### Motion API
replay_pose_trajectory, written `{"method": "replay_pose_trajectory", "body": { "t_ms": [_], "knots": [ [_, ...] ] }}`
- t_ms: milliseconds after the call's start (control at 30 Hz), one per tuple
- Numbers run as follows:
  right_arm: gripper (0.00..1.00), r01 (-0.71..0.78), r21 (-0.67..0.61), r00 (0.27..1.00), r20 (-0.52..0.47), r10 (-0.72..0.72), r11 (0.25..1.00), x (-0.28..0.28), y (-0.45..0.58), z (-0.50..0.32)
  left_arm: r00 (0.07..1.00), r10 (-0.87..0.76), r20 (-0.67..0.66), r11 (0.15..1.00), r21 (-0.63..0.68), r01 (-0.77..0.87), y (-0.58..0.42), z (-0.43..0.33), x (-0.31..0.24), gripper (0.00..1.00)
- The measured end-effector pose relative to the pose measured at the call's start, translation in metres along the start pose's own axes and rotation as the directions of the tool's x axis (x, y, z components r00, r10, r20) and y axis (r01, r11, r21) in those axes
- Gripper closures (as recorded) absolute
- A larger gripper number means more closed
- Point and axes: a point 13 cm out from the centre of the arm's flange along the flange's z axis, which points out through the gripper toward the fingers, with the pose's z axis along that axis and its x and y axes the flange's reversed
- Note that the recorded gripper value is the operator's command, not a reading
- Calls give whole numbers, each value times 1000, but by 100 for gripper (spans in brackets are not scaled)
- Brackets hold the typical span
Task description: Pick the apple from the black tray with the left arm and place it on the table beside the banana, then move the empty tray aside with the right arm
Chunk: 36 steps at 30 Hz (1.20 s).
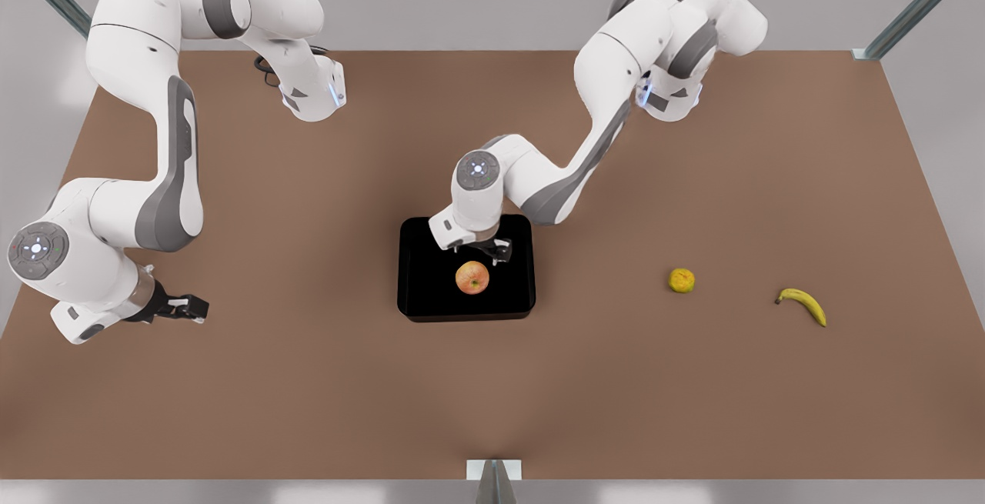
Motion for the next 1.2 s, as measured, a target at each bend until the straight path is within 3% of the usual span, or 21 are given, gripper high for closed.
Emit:
{"method": "replay_pose_trajectory", "body": {
  "t_ms": [467,1200],
  "knots": [
    [0,3,1,1000,-10,-3,1000,2,1,1,940,-341,14,939,-37,341,-4,82,12,0],
    [0,1,2,1000,-11,-1,1000,3,0,1,878,-470,90,881,-15,473,-11,133,7,0]
  ]
}}
